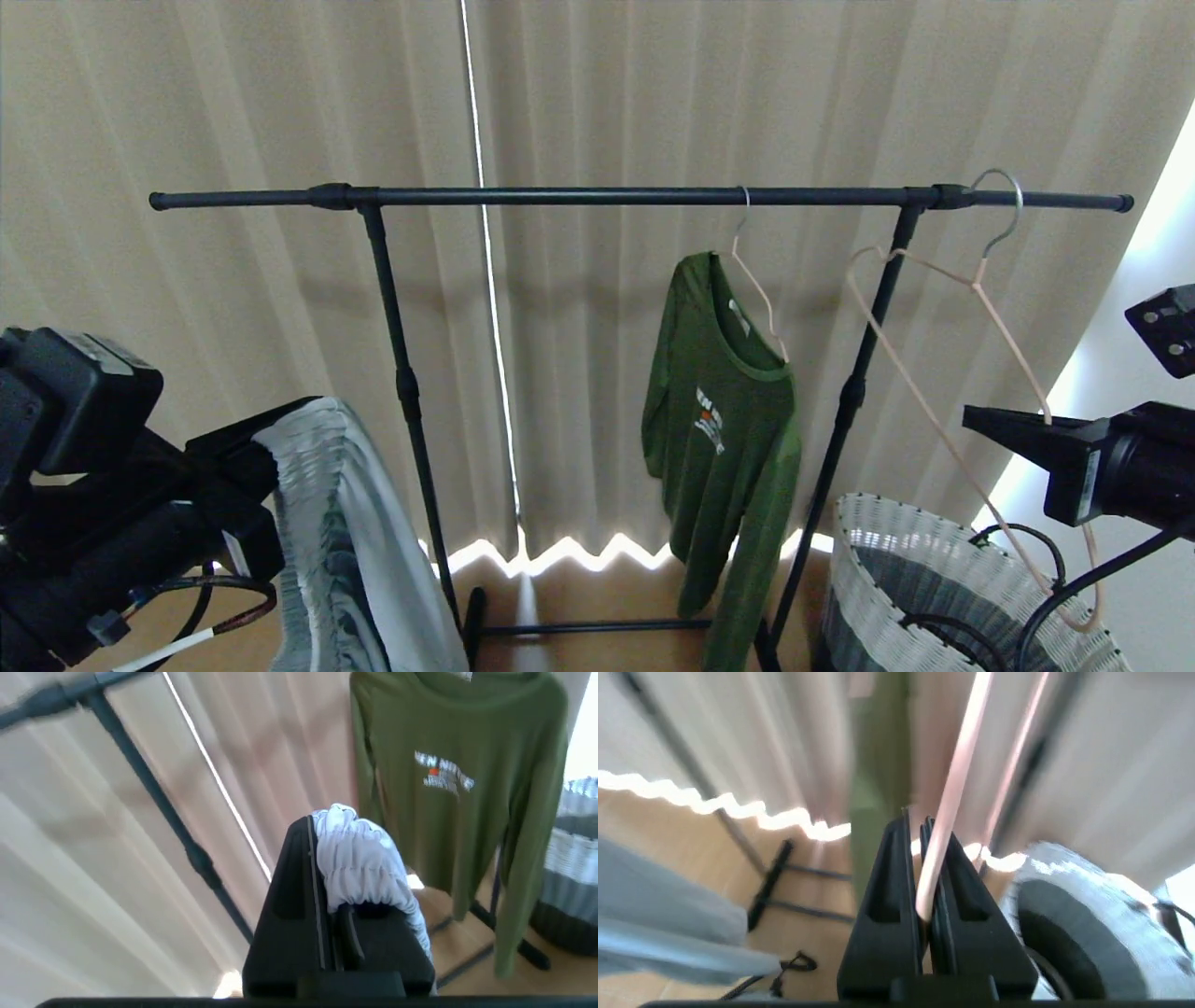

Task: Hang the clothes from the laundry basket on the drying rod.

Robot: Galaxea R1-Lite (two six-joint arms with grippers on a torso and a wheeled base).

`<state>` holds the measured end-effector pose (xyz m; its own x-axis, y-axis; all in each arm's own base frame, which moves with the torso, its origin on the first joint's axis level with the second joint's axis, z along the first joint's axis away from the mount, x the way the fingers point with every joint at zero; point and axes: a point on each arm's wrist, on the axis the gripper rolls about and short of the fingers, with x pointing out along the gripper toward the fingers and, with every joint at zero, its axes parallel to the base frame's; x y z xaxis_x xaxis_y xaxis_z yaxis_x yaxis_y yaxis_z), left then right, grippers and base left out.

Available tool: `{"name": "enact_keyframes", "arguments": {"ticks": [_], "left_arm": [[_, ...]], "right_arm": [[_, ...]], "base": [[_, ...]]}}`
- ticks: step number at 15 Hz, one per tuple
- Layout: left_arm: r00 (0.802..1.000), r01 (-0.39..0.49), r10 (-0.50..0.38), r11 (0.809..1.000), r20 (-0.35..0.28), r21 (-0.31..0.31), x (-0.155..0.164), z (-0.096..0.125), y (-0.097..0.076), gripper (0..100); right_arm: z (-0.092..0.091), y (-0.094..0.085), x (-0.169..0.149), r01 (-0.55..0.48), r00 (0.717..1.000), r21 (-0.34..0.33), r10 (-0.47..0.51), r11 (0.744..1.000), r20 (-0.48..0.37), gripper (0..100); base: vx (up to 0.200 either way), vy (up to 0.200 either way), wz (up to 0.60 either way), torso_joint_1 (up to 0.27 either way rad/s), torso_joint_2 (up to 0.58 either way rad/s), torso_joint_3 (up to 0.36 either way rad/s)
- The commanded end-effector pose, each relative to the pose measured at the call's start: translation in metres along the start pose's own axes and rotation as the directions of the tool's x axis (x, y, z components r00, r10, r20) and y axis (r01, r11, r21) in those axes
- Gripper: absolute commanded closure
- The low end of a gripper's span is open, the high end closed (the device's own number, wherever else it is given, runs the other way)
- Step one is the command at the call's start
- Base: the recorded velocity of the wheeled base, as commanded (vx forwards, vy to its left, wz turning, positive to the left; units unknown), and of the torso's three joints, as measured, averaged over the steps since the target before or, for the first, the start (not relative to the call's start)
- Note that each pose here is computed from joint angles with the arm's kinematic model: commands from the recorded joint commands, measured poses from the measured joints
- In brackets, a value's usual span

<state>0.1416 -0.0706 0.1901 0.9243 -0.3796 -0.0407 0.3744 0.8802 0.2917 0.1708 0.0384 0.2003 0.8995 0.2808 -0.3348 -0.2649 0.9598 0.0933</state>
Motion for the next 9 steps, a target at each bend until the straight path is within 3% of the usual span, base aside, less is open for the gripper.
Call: {"name": "enact_keyframes", "arguments": {"ticks": [1,6,9], "left_arm": [[1.000,0.007,-0.007,1.000,0.008,-0.001,0.003,0.003,-0.001,100],[0.999,-0.027,0.027,1.000,0.021,-0.006,0.034,0.022,0.003,100],[0.992,-0.128,0.128,0.992,-0.006,-0.009,0.064,0.031,0.004,100]], "right_arm": [[-0.002,0.002,-0.008,-0.051,0.998,-0.004,0.051,0.999,0.022,100],[0.007,0.009,-0.023,-0.297,0.949,-0.045,0.300,0.954,0.097,100],[0.011,0.012,-0.020,-0.395,0.907,-0.075,0.402,0.916,0.123,100]], "base": [[0.000,0.000,0.00,0.000,0.00,0.000],[0.000,0.000,0.00,0.000,0.00,0.000],[0.000,0.000,0.00,0.000,0.00,0.000]]}}
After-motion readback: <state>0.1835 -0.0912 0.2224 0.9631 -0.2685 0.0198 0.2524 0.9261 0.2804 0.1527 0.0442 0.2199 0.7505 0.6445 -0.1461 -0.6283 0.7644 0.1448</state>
